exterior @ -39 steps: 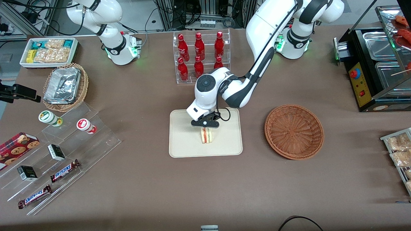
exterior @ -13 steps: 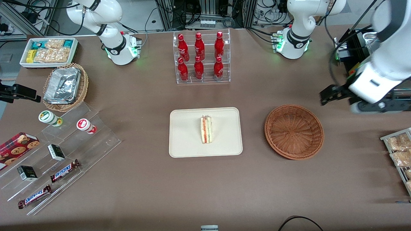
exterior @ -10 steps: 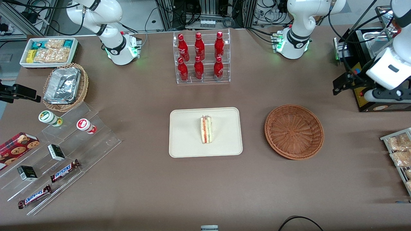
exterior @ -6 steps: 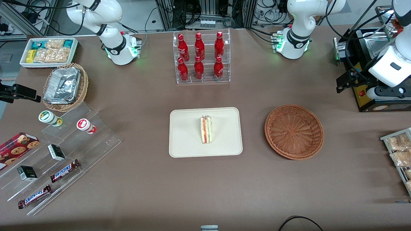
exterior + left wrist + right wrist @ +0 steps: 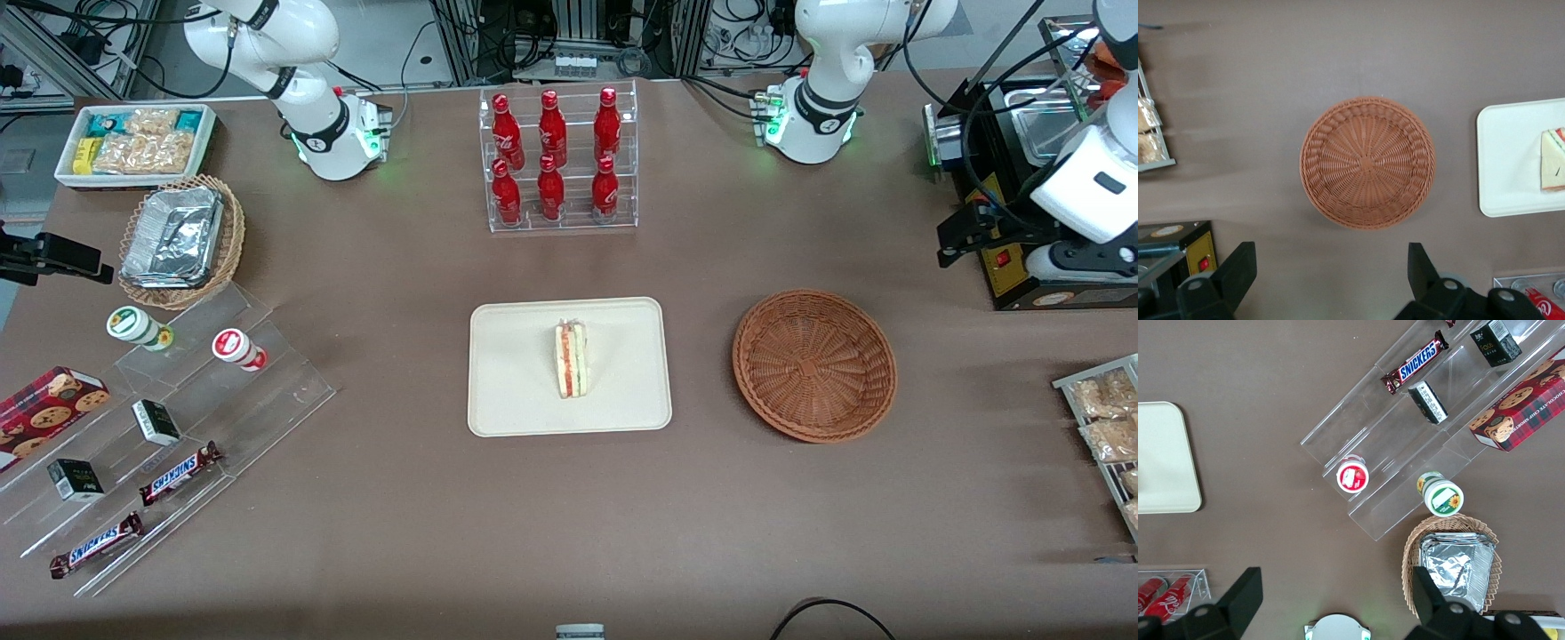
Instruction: Place sandwich from basket to tray
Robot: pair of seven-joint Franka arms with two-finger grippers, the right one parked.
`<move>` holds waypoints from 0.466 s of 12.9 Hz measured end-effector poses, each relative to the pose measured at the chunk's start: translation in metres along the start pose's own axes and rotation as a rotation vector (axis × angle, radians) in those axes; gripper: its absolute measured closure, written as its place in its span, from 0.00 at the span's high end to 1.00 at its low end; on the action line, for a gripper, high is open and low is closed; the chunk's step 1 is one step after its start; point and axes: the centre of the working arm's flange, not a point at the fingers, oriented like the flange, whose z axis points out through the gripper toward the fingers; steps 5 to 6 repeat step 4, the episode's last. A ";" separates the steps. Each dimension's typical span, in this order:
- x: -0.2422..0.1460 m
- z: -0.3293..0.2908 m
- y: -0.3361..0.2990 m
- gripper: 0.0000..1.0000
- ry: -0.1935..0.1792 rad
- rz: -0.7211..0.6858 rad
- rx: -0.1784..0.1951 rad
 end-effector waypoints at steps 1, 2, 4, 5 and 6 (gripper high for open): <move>0.002 -0.001 -0.001 1.00 0.002 0.000 0.003; 0.004 0.000 -0.001 1.00 0.000 0.004 0.007; 0.003 0.002 -0.003 1.00 -0.010 0.020 0.023; 0.003 0.002 -0.003 1.00 -0.010 0.020 0.023; 0.003 0.002 -0.003 1.00 -0.010 0.020 0.023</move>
